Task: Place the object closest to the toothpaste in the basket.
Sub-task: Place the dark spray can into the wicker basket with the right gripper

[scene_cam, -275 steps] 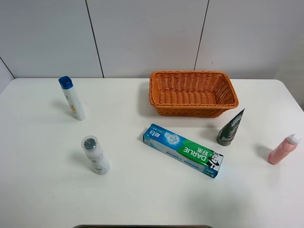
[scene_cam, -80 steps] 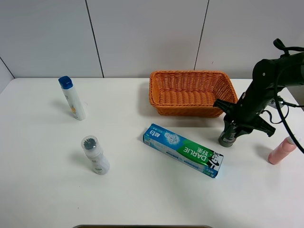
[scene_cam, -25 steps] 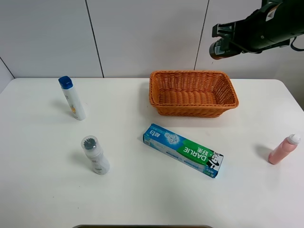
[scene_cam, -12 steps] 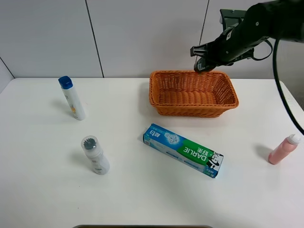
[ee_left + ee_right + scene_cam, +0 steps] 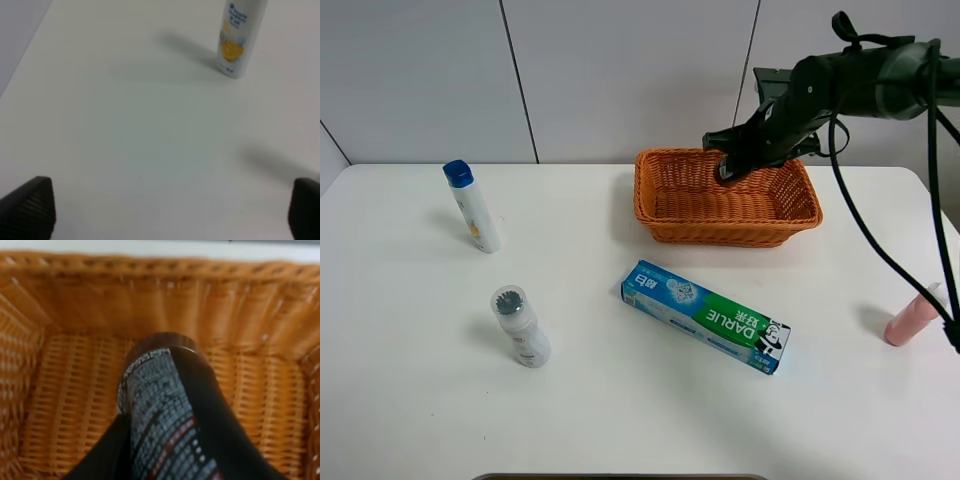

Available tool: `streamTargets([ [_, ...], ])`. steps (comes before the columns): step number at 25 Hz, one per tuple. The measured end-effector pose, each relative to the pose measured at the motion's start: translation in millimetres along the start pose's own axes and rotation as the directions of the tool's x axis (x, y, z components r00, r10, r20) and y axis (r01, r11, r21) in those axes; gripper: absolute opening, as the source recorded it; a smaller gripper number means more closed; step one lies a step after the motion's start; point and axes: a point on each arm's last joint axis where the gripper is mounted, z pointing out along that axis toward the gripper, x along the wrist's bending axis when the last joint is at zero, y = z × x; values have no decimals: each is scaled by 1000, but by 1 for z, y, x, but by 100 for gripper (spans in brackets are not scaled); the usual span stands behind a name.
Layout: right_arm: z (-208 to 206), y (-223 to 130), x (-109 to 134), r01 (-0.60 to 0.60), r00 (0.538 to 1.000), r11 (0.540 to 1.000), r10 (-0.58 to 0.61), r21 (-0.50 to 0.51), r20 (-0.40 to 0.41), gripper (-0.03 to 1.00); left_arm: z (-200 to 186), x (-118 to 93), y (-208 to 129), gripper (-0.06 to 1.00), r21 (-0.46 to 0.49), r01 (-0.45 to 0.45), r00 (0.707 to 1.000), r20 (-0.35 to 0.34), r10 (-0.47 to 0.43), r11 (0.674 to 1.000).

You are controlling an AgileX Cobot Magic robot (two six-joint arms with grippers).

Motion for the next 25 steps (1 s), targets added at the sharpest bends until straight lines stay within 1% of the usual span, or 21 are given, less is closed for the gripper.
streamTargets([
  [5, 24, -14, -2, 8, 1000, 997, -9, 72, 10, 36, 0, 0, 0, 94, 0, 0, 1000, 0, 0, 1000],
  [9, 34, -22, -3, 7, 1000, 993, -9, 119, 17, 36, 0, 0, 0, 94, 0, 0, 1000, 0, 0, 1000],
  [25, 38, -24, -4, 7, 1000, 991, -10, 130, 19, 36, 0, 0, 0, 94, 0, 0, 1000, 0, 0, 1000],
])
